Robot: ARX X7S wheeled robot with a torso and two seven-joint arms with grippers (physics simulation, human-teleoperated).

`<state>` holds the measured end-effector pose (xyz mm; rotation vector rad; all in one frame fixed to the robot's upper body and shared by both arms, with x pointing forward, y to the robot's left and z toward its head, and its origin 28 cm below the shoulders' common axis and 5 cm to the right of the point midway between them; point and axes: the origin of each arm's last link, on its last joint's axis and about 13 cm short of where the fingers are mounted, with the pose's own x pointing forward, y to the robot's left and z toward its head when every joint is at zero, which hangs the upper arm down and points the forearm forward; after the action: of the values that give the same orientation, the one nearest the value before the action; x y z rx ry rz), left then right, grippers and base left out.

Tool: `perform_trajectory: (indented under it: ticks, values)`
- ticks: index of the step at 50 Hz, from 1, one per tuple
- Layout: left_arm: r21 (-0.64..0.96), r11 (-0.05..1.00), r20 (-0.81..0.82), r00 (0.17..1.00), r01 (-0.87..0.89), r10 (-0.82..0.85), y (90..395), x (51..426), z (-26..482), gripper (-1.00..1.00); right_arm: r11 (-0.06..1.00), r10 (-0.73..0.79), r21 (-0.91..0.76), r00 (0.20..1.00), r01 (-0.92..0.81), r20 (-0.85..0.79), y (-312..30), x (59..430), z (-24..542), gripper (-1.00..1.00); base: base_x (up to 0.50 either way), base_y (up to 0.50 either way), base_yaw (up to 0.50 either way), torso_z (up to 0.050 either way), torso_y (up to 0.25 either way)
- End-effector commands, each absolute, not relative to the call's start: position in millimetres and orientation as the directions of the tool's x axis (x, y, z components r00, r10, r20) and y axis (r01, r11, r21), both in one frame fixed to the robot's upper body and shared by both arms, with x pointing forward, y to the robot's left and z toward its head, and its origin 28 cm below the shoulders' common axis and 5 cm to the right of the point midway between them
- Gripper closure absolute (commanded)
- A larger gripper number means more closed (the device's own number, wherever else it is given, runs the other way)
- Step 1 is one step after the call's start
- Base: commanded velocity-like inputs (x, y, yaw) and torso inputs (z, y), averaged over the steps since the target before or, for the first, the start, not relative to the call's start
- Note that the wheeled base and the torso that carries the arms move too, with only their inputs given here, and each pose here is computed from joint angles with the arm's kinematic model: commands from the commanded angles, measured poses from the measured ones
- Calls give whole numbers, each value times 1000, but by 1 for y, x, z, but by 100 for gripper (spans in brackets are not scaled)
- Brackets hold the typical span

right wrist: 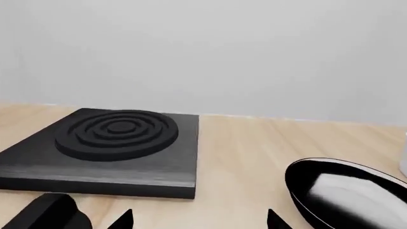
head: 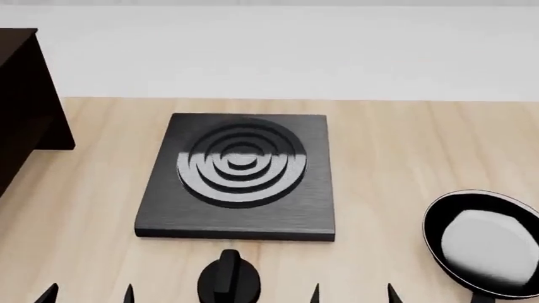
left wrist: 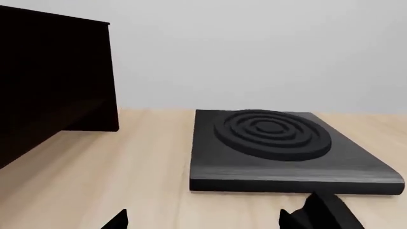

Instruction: Put the frying pan on the cabinet shelf.

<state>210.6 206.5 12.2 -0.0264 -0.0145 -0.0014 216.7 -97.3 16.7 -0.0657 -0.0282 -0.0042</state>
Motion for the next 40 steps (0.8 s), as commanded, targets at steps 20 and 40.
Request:
perform_trajectory:
  ticks: [20, 40]
  values:
    - [-35, 999, 13, 1000, 11, -10, 206, 211, 11, -100, 998, -7, -70, 999, 10, 40, -98, 222, 19, -100, 500, 134, 0, 0, 1]
    - [-38, 999, -3, 1000, 19, -19, 205, 211, 15, -100, 997, -10, -75, 999, 13, 35, -99, 221, 20, -100, 375, 92, -1, 0, 0]
